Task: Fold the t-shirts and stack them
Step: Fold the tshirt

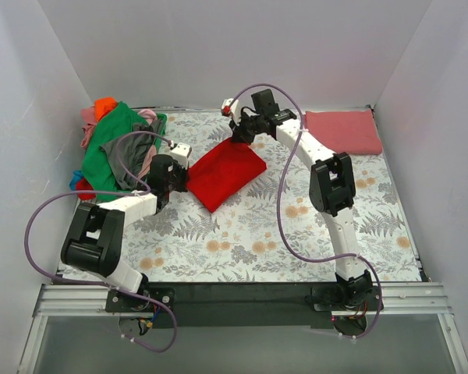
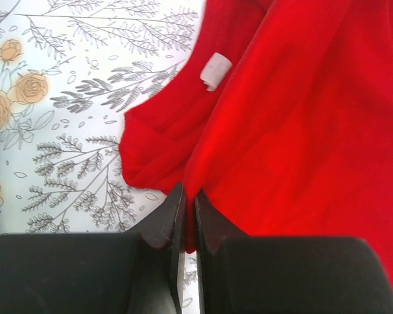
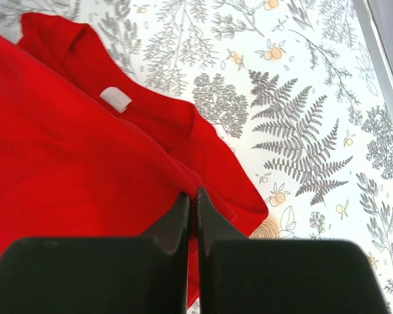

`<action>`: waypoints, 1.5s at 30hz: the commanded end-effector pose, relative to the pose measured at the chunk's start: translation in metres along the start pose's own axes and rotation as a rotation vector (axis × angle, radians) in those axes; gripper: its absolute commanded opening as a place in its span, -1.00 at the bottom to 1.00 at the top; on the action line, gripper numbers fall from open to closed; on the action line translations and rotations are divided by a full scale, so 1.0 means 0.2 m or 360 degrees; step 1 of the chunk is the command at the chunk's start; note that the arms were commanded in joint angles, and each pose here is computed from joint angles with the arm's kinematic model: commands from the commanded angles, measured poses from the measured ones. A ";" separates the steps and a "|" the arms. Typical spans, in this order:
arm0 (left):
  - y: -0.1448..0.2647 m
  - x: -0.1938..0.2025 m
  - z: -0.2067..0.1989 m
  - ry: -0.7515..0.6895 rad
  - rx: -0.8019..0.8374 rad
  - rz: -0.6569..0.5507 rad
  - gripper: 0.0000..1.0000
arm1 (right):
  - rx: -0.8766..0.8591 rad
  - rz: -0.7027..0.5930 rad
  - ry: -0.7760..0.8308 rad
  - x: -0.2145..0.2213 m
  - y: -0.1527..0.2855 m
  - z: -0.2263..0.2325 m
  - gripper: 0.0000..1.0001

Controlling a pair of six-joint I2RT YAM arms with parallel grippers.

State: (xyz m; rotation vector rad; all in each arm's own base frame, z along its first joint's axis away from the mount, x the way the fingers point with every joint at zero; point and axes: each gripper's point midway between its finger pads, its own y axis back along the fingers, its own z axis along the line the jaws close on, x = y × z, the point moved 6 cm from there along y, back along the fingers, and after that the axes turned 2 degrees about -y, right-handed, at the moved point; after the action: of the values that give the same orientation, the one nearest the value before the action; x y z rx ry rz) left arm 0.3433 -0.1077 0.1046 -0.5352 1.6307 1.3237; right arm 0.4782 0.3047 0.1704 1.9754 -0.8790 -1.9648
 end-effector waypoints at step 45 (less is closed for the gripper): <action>0.34 -0.63 0.15 0.0332 -0.0291 -0.0480 0.47 | 0.0541 -0.0085 -0.0747 0.15 0.22 -0.19 0.35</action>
State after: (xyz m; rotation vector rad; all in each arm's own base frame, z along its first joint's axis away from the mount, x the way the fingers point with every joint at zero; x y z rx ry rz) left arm 0.3816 -0.0727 0.1938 -0.9697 1.4562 1.4471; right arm 0.5005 0.2731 0.1313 1.7542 -1.4719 -2.2613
